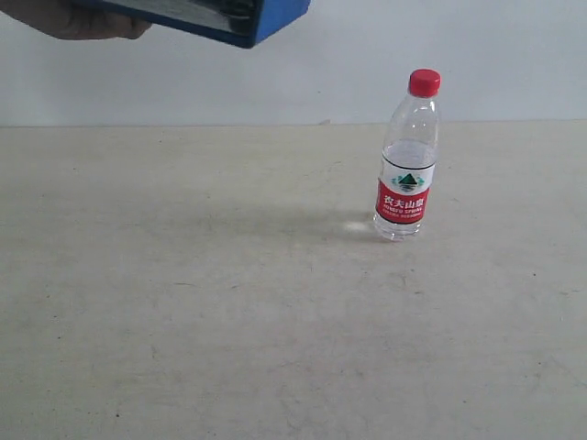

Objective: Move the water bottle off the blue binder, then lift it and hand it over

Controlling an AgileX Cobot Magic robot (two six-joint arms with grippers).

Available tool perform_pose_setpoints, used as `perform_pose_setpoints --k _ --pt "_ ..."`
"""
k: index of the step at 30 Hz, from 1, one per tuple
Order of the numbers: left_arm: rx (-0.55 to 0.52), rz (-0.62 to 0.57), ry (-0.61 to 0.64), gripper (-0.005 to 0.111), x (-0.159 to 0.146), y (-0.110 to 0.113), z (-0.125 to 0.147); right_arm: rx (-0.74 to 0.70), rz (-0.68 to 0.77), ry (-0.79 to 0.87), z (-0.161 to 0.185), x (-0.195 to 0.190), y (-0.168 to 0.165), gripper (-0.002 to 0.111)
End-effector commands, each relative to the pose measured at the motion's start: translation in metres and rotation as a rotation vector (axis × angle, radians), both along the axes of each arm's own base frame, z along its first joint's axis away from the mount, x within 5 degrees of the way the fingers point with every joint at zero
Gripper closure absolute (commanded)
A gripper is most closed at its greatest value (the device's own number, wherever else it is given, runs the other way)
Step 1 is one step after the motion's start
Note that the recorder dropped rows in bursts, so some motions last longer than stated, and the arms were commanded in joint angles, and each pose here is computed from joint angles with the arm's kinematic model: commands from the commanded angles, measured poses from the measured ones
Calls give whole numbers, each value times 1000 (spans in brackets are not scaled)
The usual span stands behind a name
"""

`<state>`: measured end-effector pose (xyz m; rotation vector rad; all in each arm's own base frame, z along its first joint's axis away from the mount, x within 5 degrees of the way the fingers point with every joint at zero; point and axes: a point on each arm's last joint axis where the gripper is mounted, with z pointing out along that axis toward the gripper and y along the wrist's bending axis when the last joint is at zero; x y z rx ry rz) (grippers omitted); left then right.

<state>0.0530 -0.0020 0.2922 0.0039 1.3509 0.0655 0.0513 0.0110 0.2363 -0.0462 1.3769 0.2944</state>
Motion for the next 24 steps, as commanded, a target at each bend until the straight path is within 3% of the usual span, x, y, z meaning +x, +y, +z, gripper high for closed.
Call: perform_pose_setpoints --k 1,4,9,17,24 --pt "-2 3 0 102 0 0 -1 -86 -12 256 -37 4 0 109" --pt "-2 3 0 102 0 0 -1 -145 -11 404 -51 2 0 109" --pt "-2 3 0 102 0 0 -1 -36 -7 331 -43 3 1 109" --pt "-2 3 0 102 0 0 -1 -20 -12 311 -41 3 0 109" --pt "-2 3 0 102 0 0 -1 -168 -37 265 -40 4 -1 109"
